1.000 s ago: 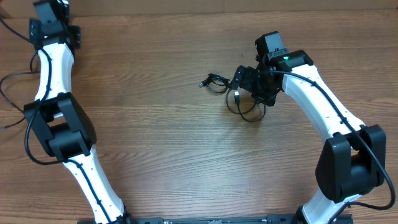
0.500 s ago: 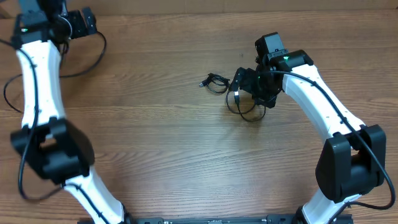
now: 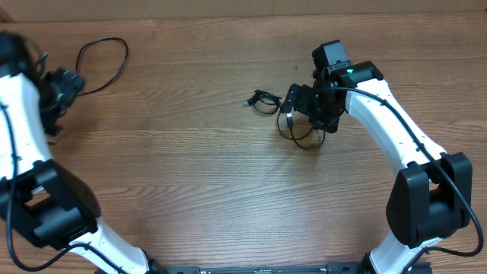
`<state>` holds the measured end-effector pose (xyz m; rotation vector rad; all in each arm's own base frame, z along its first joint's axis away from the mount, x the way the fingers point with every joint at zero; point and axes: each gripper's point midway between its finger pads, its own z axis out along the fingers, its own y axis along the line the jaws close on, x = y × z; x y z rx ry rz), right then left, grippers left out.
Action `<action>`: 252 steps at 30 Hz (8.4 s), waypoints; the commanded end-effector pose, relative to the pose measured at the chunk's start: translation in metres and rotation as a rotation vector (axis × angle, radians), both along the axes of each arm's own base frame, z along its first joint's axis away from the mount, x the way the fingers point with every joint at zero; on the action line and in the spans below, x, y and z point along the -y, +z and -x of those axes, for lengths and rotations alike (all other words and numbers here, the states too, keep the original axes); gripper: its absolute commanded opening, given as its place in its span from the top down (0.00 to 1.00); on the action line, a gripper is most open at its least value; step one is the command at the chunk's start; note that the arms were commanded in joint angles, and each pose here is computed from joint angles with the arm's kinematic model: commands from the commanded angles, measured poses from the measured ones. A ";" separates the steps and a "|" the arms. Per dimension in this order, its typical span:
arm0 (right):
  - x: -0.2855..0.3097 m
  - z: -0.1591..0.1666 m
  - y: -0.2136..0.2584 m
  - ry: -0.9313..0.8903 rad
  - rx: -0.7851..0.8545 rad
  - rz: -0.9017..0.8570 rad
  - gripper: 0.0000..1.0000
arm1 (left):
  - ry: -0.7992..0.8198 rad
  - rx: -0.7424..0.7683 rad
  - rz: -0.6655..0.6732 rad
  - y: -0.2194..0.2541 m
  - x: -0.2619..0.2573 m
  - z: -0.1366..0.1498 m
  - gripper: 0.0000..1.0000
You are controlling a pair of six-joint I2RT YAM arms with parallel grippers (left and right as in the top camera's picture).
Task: Untangle cables
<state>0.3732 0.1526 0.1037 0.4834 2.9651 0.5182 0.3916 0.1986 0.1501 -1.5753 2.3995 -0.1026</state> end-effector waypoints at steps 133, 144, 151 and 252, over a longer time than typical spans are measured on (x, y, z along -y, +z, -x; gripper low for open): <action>-0.009 0.007 0.004 0.027 -0.029 -0.059 0.00 | -0.220 0.614 -0.257 0.052 -0.139 -0.171 0.96; 0.080 0.023 0.084 -0.133 0.138 0.061 0.00 | -0.180 0.494 -0.322 0.187 -0.088 -0.067 0.96; 0.121 0.042 0.107 -0.167 0.173 0.087 0.00 | -0.461 0.511 -0.054 0.215 0.039 -0.026 0.90; 0.131 0.024 0.059 -0.182 0.139 0.146 0.00 | -0.548 -0.082 -0.356 -0.211 0.018 -0.116 0.96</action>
